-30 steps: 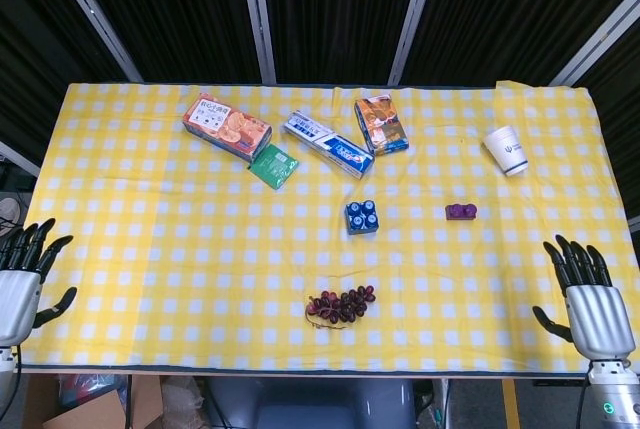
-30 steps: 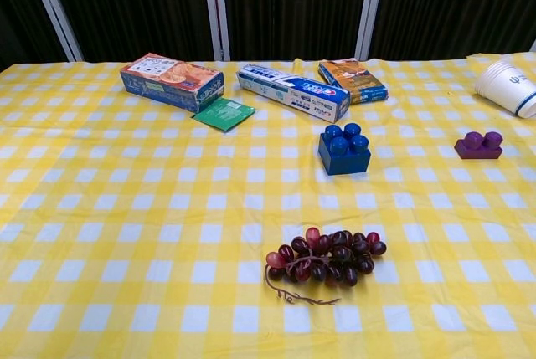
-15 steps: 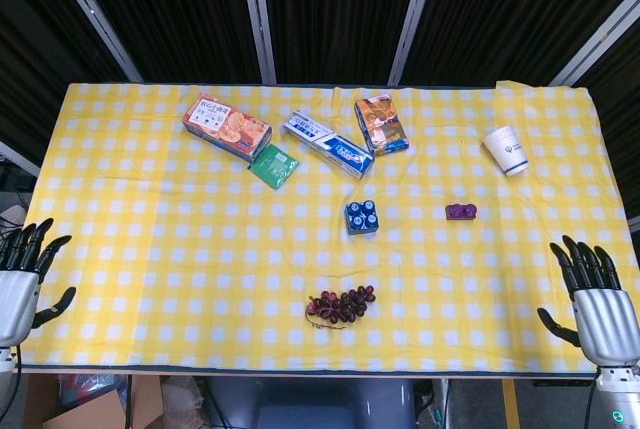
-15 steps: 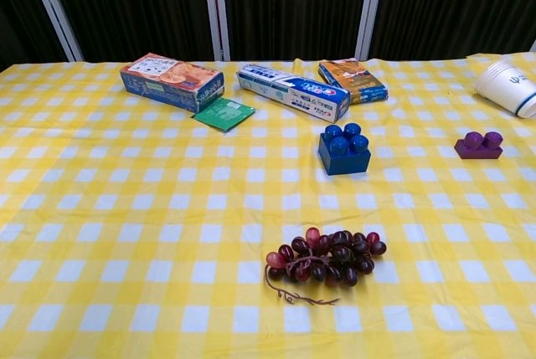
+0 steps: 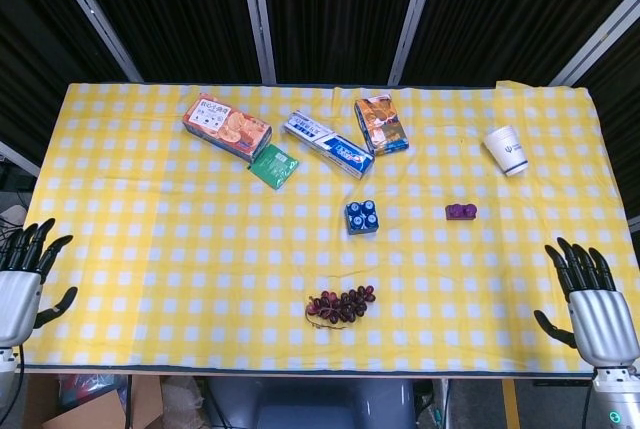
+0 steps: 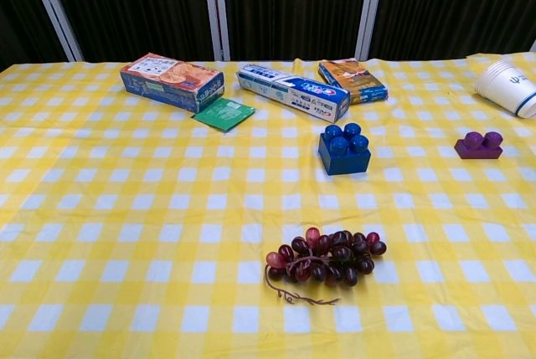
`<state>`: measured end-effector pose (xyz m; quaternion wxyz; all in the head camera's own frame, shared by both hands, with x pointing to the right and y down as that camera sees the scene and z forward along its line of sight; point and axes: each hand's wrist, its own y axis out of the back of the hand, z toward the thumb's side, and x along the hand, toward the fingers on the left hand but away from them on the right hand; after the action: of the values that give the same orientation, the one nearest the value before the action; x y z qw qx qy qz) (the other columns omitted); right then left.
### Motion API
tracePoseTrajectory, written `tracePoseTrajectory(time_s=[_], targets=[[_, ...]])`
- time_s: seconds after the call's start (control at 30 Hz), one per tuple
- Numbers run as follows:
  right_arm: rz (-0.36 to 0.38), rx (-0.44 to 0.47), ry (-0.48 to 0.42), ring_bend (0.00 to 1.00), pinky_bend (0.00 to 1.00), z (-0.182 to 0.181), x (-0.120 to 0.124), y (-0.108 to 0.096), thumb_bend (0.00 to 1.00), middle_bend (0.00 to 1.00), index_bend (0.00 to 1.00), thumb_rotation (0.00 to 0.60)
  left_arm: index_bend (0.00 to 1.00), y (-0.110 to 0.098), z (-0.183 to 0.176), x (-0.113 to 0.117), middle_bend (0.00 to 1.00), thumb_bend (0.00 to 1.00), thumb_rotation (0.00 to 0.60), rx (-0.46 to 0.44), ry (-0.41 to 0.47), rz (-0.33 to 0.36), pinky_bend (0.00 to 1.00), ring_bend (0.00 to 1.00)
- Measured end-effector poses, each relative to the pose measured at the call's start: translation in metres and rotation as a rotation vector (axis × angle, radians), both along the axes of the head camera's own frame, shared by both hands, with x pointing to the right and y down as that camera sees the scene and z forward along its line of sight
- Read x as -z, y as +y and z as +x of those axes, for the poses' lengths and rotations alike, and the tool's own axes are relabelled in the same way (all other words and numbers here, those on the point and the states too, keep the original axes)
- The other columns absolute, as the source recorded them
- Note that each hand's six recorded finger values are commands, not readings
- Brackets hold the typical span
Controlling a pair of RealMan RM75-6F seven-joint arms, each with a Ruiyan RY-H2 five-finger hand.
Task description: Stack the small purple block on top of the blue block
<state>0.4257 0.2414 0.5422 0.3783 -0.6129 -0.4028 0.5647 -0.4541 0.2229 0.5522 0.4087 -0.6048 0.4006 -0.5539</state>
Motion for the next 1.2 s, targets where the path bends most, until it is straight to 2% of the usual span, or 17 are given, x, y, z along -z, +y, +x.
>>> tracePoseTrajectory(time_s=[0.37, 0.53, 0.73, 0.87, 1.0, 1.2], targets=[[-0.027, 0.005, -0.008, 0.0, 0.0, -0.002, -0.006, -0.002, 0.29, 0.0, 0.06, 0.6, 0.16, -0.001, -0.001, -0.003, 0.0, 0.32, 0.6, 0.005, 0.003, -0.011, 0.05, 0.0], [-0.044, 0.013, -0.033, 0.0, 0.0, -0.008, -0.012, -0.01, 0.29, 0.0, 0.06, 0.6, 0.16, -0.002, -0.005, -0.001, 0.0, 0.32, 0.6, 0.017, 0.01, -0.006, 0.05, 0.0], [-0.091, 0.042, -0.082, 0.0, 0.0, -0.023, -0.03, -0.04, 0.29, 0.0, 0.15, 0.6, 0.16, -0.004, -0.004, -0.002, 0.0, 0.31, 0.6, 0.014, 0.01, -0.008, 0.05, 0.0], [-0.134, 0.064, -0.115, 0.0, 0.0, -0.036, -0.051, -0.064, 0.29, 0.0, 0.16, 0.6, 0.16, -0.004, -0.003, -0.004, 0.0, 0.32, 0.6, 0.007, 0.002, -0.016, 0.05, 0.0], [-0.185, 0.062, -0.099, 0.0, 0.0, -0.043, -0.075, -0.086, 0.29, 0.0, 0.16, 0.6, 0.16, -0.004, -0.002, -0.005, 0.0, 0.32, 0.6, 0.009, -0.004, -0.017, 0.05, 0.0], [-0.25, 0.038, -0.086, 0.0, 0.0, -0.054, -0.105, -0.104, 0.29, 0.0, 0.2, 0.6, 0.16, -0.004, -0.003, -0.006, 0.0, 0.32, 0.6, 0.013, -0.015, -0.017, 0.05, 0.0]])
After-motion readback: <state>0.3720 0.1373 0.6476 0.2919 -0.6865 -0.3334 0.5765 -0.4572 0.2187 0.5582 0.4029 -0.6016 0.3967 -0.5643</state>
